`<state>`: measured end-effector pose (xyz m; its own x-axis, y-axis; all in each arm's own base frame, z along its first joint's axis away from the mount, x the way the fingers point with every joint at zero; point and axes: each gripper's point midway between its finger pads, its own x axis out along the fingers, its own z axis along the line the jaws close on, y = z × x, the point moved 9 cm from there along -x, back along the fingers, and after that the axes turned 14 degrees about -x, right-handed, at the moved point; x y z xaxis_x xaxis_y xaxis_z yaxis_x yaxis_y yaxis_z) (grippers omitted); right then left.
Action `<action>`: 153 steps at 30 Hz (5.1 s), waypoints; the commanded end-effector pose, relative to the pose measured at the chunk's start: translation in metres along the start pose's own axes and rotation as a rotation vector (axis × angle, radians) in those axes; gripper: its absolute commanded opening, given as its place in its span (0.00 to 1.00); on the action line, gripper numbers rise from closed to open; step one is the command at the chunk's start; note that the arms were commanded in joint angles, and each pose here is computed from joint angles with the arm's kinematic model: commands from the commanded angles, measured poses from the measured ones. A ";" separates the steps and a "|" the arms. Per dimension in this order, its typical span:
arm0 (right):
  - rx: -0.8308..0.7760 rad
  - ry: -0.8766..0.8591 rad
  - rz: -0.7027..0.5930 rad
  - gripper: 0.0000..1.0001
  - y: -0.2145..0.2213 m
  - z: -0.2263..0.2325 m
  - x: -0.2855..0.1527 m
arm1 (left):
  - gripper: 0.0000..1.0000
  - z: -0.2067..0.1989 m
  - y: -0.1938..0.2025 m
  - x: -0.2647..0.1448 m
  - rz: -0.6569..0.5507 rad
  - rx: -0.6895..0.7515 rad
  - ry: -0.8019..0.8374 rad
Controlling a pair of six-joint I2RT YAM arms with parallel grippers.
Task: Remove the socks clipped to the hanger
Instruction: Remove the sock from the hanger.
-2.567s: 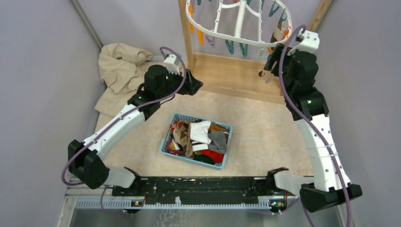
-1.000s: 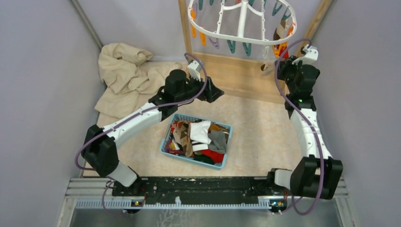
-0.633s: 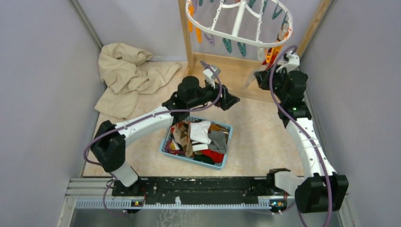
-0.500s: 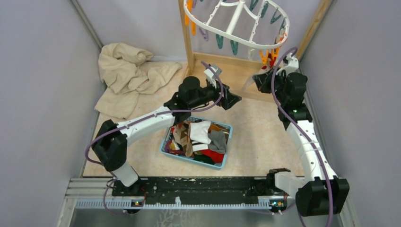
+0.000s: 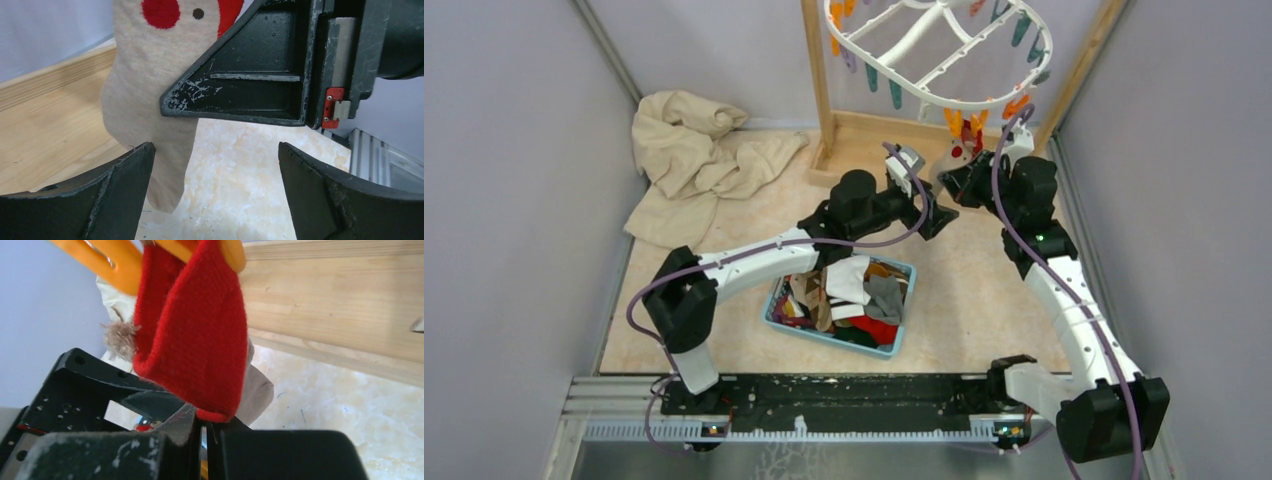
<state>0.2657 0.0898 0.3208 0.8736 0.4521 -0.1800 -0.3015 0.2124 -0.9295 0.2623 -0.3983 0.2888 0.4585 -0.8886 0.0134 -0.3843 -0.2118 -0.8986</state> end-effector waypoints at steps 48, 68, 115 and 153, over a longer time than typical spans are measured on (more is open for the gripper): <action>-0.330 0.191 -0.032 0.50 -0.077 0.008 -0.031 | 0.27 0.019 0.019 0.009 -0.038 0.097 -0.226; -0.430 0.110 -0.239 0.51 -0.117 0.012 0.006 | 0.27 0.020 0.024 0.007 -0.023 0.094 -0.213; -0.447 0.164 -0.234 0.34 -0.125 0.010 0.020 | 0.98 0.035 0.037 0.080 -0.199 0.094 -0.132; -0.432 0.180 -0.221 0.08 -0.116 0.008 0.017 | 0.00 0.054 0.024 0.077 -0.276 0.001 -0.140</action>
<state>0.3181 0.0788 0.4019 0.9563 0.2773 -0.0929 -0.0544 -0.1435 -0.9882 0.3419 -0.4583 0.2077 0.6714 -0.7309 0.1225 -0.2619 -0.3886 -0.8834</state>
